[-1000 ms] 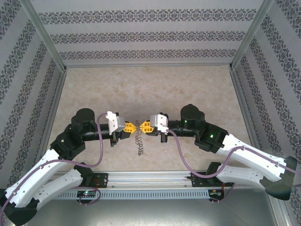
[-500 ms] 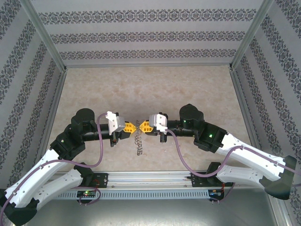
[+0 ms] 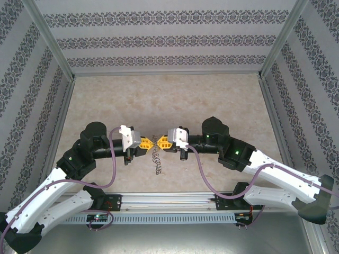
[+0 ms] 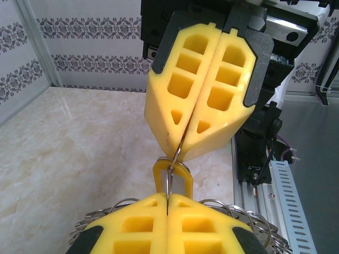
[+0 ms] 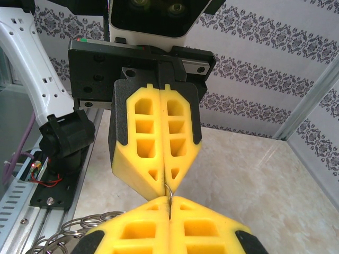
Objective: Put the keys on the keyring
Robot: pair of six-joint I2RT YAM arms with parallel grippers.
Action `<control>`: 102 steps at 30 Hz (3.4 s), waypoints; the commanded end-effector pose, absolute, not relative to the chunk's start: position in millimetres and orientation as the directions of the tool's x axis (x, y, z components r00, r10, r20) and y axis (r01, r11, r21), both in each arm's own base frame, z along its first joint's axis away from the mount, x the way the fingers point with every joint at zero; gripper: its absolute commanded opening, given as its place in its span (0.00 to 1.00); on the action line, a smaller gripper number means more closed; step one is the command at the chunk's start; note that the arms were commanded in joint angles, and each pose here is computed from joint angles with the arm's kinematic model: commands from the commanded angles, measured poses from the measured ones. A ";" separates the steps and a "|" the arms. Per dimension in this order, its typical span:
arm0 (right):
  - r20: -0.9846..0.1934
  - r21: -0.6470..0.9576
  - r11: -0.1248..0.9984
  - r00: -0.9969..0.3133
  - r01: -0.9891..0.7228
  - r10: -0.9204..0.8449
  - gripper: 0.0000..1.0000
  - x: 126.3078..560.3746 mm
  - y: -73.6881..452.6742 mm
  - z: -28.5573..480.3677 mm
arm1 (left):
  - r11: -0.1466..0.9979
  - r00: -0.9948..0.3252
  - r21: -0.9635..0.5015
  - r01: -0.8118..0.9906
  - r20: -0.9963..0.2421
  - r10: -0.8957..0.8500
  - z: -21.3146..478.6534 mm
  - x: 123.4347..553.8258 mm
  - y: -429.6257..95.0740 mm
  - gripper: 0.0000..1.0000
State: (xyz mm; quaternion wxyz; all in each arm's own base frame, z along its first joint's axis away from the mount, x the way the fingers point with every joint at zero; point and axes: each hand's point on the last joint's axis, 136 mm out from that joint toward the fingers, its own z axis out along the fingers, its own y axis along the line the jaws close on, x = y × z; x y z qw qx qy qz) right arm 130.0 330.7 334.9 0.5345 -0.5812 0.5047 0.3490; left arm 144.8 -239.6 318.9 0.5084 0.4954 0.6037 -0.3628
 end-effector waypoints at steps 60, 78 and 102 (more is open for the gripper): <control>-0.938 -0.230 0.011 0.218 -0.973 -0.269 0.00 132.9 335.2 322.2 | 0.228 0.074 0.120 0.966 -0.977 0.202 337.3 137.7 -239.0 0.00; -0.940 -0.234 -0.013 0.230 -0.972 -0.251 0.00 130.7 336.8 325.2 | 0.227 0.074 0.120 0.966 -0.976 0.203 337.2 138.3 -239.6 0.00; -0.901 -0.356 -0.057 0.358 -0.933 -0.246 0.00 121.9 330.6 307.0 | 0.221 0.075 0.112 0.969 -0.983 0.169 345.9 135.8 -240.5 0.00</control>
